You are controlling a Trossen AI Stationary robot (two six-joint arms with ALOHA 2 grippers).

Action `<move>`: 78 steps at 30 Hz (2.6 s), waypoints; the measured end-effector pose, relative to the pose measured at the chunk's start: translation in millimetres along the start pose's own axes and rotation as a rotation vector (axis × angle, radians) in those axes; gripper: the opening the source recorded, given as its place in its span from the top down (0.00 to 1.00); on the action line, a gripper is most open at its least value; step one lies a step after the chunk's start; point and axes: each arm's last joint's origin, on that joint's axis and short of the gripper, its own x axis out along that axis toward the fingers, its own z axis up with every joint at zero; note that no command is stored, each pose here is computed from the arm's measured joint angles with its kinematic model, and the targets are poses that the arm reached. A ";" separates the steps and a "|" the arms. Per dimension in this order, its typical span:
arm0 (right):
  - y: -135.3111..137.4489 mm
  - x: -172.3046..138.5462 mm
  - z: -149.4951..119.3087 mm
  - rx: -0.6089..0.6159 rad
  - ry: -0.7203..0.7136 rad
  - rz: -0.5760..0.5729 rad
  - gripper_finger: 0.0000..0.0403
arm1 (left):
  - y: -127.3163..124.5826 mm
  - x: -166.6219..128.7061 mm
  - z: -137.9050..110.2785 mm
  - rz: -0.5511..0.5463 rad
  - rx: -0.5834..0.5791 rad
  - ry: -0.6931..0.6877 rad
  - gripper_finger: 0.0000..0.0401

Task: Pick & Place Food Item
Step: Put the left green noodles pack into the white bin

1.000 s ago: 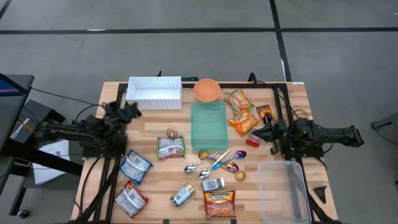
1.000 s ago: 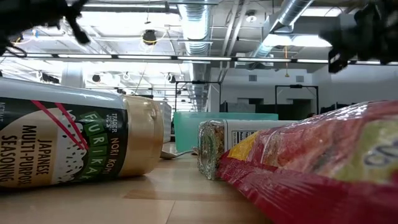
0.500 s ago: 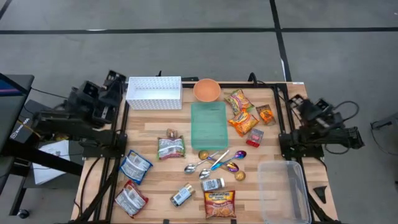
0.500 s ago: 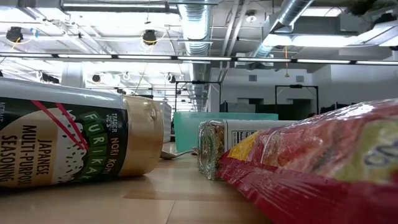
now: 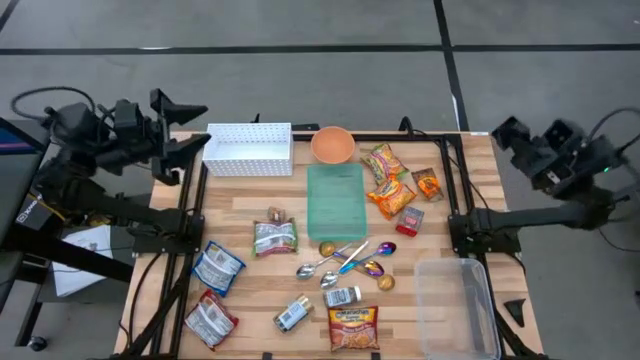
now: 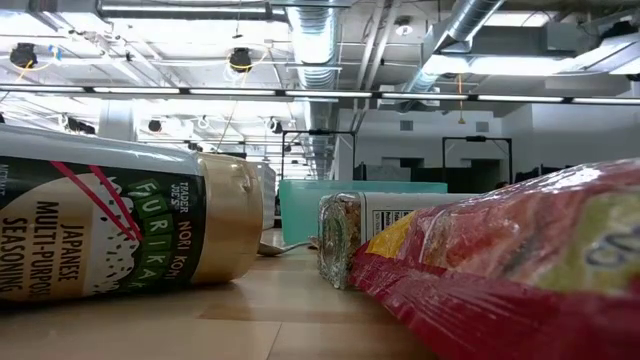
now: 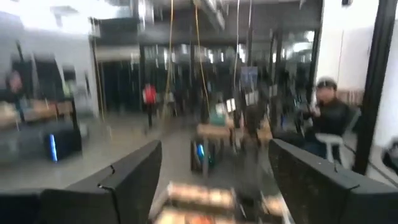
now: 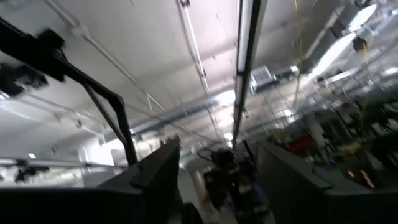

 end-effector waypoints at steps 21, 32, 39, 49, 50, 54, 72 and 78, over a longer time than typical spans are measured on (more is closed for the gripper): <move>24.1 53.0 49.8 -0.074 0.323 -0.122 0.37 | -63.2 60.3 -201.6 -0.285 0.076 1.225 0.36; 23.4 52.3 48.0 -0.070 0.344 -0.131 0.37 | -81.3 119.3 -284.4 -0.230 0.244 1.395 0.37; 23.4 52.3 48.0 -0.067 0.344 -0.130 0.37 | -80.5 112.7 -325.9 -0.223 0.269 1.438 0.46; 23.4 52.3 48.0 -0.067 0.344 -0.130 0.37 | -74.5 98.6 -354.5 -0.149 0.261 1.400 0.53; 23.4 52.3 48.0 -0.067 0.344 -0.130 0.37 | -73.5 97.8 -355.4 -0.130 0.278 1.399 0.54; 23.4 52.2 47.9 -0.067 0.345 -0.130 0.37 | -72.1 96.6 -356.9 -0.104 0.301 1.397 0.65; 22.8 51.7 46.8 -0.056 0.357 -0.137 0.37 | -83.6 85.0 -322.9 -0.224 0.027 1.329 1.00; 22.9 51.7 46.8 -0.049 0.357 -0.138 0.37 | -72.7 67.9 -264.1 -0.101 -0.202 1.064 1.00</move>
